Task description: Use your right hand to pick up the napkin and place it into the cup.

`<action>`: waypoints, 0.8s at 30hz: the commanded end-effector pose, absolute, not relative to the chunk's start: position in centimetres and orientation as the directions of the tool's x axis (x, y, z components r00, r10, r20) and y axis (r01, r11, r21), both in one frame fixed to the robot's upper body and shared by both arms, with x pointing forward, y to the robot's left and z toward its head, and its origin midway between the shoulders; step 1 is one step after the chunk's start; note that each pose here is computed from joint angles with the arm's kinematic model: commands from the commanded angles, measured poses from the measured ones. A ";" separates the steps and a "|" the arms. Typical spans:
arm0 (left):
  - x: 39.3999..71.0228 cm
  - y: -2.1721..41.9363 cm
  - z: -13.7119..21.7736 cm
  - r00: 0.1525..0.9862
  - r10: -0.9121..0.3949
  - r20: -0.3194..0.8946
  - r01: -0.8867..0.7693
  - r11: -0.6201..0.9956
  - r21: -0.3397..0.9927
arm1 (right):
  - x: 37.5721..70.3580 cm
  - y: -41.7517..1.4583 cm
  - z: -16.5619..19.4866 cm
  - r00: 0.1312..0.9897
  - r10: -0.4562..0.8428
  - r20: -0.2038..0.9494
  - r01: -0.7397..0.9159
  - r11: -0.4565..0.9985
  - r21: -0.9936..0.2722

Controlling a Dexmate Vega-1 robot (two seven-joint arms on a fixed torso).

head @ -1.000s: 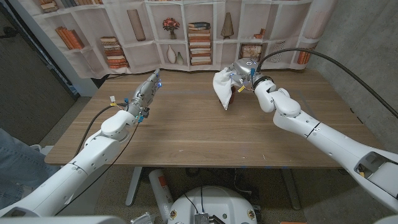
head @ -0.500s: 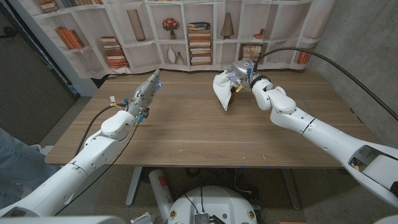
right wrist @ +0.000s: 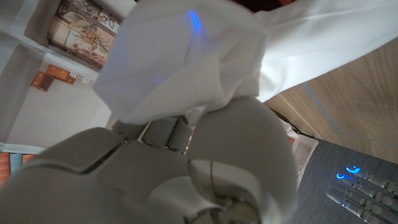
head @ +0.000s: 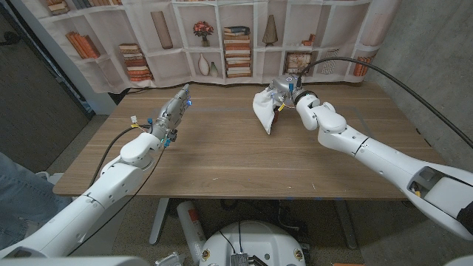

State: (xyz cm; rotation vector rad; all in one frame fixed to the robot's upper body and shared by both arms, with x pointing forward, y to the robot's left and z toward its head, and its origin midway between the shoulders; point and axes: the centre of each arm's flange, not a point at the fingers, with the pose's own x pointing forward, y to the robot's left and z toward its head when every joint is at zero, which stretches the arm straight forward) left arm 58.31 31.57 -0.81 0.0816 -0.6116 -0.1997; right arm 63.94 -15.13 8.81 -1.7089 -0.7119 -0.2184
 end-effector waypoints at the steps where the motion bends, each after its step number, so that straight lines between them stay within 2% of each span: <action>1: 58.2 31.5 -1.1 0.803 -0.204 0.560 0.158 0.979 0.130 | 65.4 -15.0 8.0 0.824 0.331 0.460 0.524 -0.136 -0.841; 24: 57.8 30.9 -1.1 0.808 -0.213 0.550 0.159 0.977 0.144 | 67.3 -15.6 6.3 0.872 0.292 0.392 0.453 -0.182 -0.873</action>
